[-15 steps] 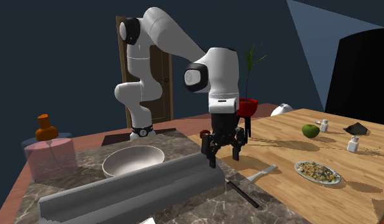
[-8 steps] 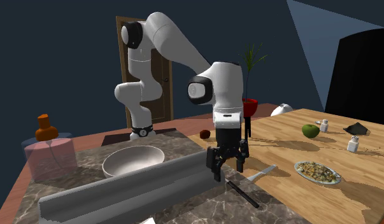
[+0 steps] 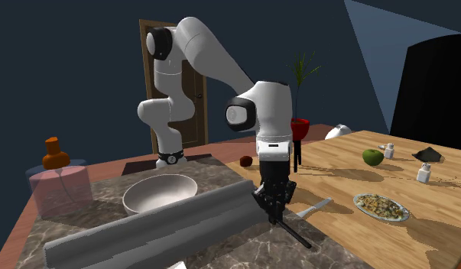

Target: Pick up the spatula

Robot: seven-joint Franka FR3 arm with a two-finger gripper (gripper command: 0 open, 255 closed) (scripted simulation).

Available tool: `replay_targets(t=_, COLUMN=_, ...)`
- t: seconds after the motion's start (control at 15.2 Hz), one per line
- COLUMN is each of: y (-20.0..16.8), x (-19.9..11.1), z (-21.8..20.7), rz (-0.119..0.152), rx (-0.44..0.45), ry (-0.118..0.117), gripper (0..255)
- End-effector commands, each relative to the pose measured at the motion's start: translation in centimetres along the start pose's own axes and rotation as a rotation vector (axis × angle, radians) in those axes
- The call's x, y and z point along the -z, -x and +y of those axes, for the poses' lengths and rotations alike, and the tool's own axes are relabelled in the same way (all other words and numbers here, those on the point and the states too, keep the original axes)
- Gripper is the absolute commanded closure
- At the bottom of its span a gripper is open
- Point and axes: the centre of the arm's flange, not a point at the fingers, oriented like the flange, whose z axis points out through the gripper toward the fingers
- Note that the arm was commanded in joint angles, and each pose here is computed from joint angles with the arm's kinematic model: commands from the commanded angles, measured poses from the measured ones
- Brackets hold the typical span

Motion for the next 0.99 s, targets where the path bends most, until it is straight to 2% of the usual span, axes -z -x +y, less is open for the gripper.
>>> replay_targets(t=0.0, y=0.0, x=-0.1, z=0.0, rz=-0.002, rx=0.0, ry=0.0, gripper=255)
replay_targets(t=0.26, y=0.1, x=0.0, z=0.1, rz=-0.002, rx=0.0, ry=0.0, gripper=255)
replay_targets(t=0.92, y=-0.7, x=5.2, z=0.3, rz=-0.002, rx=0.0, ry=0.0, gripper=255)
